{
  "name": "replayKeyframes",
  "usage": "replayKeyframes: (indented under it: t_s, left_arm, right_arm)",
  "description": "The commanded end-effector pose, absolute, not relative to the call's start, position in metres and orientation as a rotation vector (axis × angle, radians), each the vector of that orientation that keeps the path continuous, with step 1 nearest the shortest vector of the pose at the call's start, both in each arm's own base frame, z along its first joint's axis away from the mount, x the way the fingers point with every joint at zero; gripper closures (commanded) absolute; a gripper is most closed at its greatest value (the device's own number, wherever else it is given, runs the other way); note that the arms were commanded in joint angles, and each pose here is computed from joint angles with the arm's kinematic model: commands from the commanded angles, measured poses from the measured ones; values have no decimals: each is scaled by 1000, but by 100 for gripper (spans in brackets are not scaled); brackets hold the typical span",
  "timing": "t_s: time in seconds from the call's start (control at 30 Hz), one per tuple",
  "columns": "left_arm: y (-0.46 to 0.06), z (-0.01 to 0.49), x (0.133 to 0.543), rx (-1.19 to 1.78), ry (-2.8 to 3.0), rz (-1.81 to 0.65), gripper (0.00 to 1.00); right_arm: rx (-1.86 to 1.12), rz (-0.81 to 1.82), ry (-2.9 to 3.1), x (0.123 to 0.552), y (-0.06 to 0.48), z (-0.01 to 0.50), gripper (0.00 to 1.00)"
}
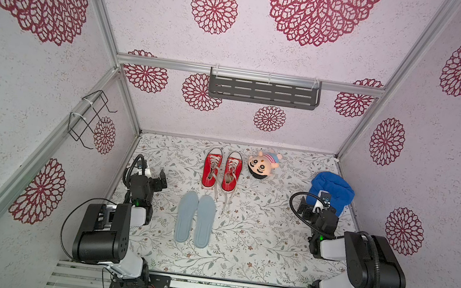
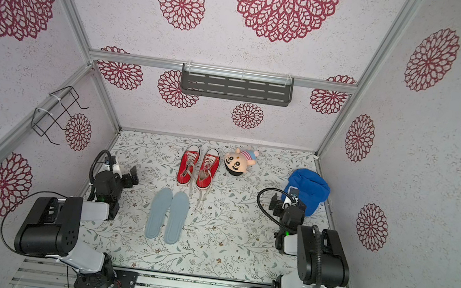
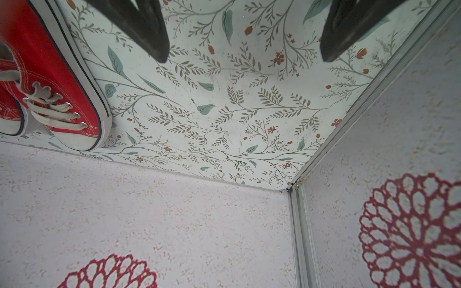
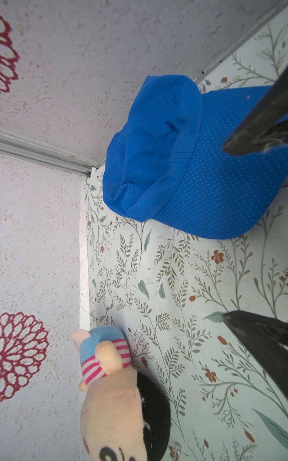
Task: Remove the insole from the shoe
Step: Reset both arms
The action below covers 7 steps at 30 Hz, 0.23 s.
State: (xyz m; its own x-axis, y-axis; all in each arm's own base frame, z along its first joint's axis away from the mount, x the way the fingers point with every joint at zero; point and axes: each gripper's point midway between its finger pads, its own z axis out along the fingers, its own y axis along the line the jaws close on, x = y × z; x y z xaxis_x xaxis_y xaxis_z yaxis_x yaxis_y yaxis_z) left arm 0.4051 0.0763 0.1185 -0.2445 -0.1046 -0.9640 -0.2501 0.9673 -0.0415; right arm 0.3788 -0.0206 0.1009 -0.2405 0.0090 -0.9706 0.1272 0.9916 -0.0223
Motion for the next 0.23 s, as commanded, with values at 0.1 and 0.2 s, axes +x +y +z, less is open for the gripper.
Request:
replayKeyframes:
  t_s: [0.1,0.2]
  left_arm:
    - [77,119,405,-258,1816,150,3]
    - [77,120,405,-258,1814,150,2]
  right_arm:
    - [119,-115,1774,380,-23,112,1]
    - [118,-115,1774,380,-23,111,1]
